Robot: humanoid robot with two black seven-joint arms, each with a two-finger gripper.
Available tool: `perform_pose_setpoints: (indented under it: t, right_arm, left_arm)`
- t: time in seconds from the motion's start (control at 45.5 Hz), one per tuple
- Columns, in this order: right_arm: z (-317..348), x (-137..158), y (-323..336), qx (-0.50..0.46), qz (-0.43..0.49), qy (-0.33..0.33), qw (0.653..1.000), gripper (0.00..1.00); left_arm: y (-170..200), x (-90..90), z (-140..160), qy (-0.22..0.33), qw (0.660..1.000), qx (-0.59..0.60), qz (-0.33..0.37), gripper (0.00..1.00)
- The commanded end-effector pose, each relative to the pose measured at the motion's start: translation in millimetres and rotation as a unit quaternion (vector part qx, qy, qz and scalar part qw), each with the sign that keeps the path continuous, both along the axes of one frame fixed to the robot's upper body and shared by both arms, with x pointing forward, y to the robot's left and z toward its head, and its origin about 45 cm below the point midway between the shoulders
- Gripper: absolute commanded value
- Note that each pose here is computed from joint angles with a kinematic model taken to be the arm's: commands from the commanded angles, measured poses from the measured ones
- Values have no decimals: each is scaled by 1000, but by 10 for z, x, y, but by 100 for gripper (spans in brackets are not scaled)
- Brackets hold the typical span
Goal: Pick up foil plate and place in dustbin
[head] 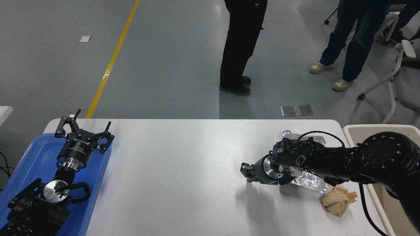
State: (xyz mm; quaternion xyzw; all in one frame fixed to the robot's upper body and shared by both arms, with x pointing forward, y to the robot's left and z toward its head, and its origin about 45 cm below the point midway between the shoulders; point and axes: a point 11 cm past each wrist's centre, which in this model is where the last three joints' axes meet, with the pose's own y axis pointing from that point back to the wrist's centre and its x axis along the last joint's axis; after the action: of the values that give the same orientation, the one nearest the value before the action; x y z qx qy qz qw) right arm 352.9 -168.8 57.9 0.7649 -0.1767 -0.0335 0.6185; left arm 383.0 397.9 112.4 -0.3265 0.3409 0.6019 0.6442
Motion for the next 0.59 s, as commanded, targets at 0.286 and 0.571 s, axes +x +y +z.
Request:
perform_pose_setpoints:
  t: [0.286, 0.571]
  right_arm:
    - [14, 15, -5, -4, -1, -1, 1000, 0]
    - [34, 37, 0, -3, -1, -4, 1000, 0]
  left_arm:
    - [3, -4, -3, -1, 1000, -2, 3, 99]
    - [3, -4, -3, -1, 1000, -2, 3, 99]
